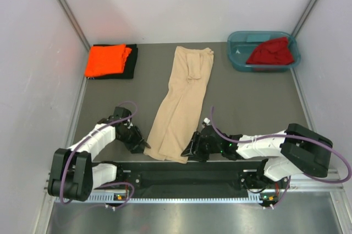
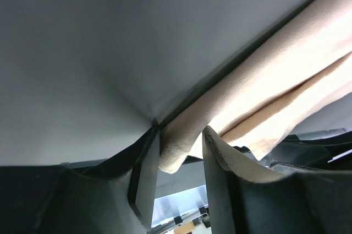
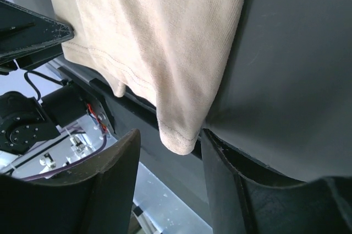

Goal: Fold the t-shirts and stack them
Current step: Fold the tshirt

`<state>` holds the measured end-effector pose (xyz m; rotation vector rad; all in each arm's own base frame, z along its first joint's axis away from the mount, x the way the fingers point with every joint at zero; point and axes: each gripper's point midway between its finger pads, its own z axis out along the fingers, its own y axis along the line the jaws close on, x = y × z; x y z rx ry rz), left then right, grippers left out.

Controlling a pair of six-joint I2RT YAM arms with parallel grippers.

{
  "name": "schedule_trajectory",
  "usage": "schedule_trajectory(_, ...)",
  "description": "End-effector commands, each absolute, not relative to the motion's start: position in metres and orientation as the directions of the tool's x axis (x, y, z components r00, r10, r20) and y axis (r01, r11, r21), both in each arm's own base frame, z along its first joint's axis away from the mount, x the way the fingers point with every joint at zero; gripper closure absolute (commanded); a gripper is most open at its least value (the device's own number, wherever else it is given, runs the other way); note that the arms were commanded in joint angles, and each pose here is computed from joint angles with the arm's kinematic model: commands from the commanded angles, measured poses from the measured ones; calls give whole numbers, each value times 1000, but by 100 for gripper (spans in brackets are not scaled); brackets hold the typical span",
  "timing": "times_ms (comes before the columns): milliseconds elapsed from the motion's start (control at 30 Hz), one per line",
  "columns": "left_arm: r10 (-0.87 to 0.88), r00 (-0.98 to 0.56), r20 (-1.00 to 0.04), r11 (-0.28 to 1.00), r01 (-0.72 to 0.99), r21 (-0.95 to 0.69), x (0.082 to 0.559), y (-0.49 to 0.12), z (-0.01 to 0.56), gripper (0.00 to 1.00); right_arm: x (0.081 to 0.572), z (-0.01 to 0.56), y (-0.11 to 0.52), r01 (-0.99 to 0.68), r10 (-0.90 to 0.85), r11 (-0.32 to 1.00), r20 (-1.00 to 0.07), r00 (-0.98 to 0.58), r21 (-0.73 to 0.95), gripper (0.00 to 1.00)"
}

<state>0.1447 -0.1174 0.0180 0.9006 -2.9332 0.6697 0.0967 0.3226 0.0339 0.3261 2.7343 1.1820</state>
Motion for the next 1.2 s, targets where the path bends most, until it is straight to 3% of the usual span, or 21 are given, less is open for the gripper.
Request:
schedule_trajectory(0,-566,-814,133,747,-574,-335,131,-108,14,58,98,44,329,123,260,639,-63,-964,759,52)
schedule_trajectory(467,-561,-816,141,749,-572,-335,128,-108,11,66,90,19,321,157,261,661,-28,-965,734,54)
schedule_trajectory(633,-559,-817,140,749,-571,-337,127,-108,11,70,91,15,325,162,260,657,-20,-965,736,59)
schedule_trajectory(833,-558,-819,134,752,-568,-334,127,-107,12,78,84,12,310,173,266,672,-17,-964,720,82)
schedule_trajectory(933,-554,-822,133,750,-562,-349,128,-109,15,90,81,11,298,166,264,684,-29,-964,710,98)
schedule_trajectory(967,-552,-823,133,749,-559,-356,129,-110,16,100,78,7,293,159,256,696,-34,-966,700,100)
schedule_trajectory(1167,-513,-839,181,725,-537,-433,121,-125,21,100,78,18,303,93,205,671,-64,-977,735,100)
